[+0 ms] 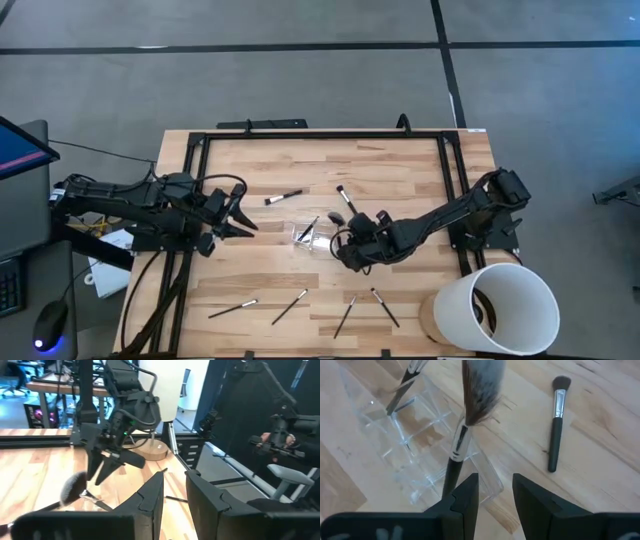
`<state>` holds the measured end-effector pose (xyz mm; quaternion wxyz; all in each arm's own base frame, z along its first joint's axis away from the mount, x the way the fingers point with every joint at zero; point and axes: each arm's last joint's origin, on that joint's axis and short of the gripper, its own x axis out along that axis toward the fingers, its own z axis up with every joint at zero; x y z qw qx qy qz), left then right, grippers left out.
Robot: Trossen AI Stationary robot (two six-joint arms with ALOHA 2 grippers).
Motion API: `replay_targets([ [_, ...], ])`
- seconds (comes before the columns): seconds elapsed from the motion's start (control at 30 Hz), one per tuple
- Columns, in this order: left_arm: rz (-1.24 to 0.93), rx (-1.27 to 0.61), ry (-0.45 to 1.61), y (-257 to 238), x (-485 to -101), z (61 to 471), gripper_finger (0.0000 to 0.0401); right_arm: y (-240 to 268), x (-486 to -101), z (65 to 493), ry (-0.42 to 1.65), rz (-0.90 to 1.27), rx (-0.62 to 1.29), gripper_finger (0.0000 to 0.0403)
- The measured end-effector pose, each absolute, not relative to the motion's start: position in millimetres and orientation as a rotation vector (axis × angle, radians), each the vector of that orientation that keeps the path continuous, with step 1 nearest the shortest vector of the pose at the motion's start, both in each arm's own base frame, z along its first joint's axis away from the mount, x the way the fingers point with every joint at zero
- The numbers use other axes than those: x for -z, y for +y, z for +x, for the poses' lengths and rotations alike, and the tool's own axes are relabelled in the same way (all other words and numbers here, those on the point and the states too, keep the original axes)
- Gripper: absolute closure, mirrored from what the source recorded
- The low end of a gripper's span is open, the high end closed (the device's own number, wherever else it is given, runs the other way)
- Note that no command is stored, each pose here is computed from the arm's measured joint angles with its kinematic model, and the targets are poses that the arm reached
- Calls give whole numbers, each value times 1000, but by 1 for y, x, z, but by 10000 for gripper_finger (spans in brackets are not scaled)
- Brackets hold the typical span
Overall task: Put items in baskets/containers
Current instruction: Put the highlighter brush into the right section of the transparent organizer, then put the powder brush into the middle section of the transparent organizer
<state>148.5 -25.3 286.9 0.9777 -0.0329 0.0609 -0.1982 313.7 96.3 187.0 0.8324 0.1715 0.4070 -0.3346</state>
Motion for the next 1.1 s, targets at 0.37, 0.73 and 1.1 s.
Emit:
replay_targets([
  [0.37, -63, 392, 91, -25, -290, 145, 320, 89, -177, 319, 873, 341, 747, 292],
  [0.73, -61, 392, 76, -24, -293, 141, 320, 101, -195, 318, 812, 302, 704, 292],
  [1.1, -61, 393, 62, -24, -294, 138, 320, 88, -266, 296, 566, 191, 811, 292],
])
